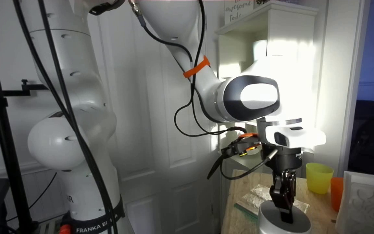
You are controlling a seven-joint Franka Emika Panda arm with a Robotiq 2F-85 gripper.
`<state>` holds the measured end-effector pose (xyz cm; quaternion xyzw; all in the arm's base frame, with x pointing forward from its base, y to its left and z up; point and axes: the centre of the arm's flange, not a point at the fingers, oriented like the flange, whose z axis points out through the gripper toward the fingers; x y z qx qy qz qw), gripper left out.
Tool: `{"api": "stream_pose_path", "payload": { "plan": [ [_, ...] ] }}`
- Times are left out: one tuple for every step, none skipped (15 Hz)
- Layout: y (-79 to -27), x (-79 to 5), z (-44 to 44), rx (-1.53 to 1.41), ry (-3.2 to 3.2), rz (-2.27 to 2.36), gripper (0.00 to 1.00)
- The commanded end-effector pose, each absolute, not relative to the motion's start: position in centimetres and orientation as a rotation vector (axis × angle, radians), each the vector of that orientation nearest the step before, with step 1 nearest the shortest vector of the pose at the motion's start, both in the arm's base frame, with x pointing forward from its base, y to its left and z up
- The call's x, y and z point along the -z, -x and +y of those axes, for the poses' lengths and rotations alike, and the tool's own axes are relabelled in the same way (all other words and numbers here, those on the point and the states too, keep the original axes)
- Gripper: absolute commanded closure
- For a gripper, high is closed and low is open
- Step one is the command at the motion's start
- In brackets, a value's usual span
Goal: Put the white cup on the white plate
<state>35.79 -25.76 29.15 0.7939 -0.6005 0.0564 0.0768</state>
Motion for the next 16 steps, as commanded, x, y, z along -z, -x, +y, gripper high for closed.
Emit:
{"api": "stream_pose_path", "payload": {
  "plan": [
    [-36.6,-29.1,-26.8,-0.205,-2.338,-1.826,0.97],
    [-36.7,-29.0,-27.0,-0.201,-2.333,-1.831,0.97],
    [-36.9,-29.0,-27.3,-0.204,-2.326,-1.836,0.97],
    [-37.0,-29.1,-27.6,-0.207,-2.321,-1.842,0.97],
    [-37.1,-29.1,-27.8,-0.208,-2.316,-1.848,0.97],
    [-37.3,-29.1,-28.0,-0.211,-2.311,-1.852,0.97],
    [-37.4,-29.0,-28.1,-0.211,-2.308,-1.852,0.97],
    [-37.4,-29.0,-28.2,-0.209,-2.305,-1.851,0.97],
    [-37.5,-29.0,-28.2,-0.209,-2.304,-1.853,0.97],
    [-37.5,-29.0,-28.3,-0.212,-2.302,-1.855,0.97],
    [-37.6,-29.0,-28.3,-0.213,-2.3,-1.857,0.97],
    [-37.7,-29.0,-28.3,-0.213,-2.298,-1.859,0.97],
    [-37.7,-29.0,-28.3,-0.211,-2.299,-1.861,0.97],
    [-37.7,-29.0,-28.3,-0.211,-2.297,-1.862,0.97],
    [-37.7,-29.1,-28.3,-0.21,-2.298,-1.862,0.97],
    [-37.7,-29.1,-28.3,-0.209,-2.299,-1.861,0.74]
  ]
}}
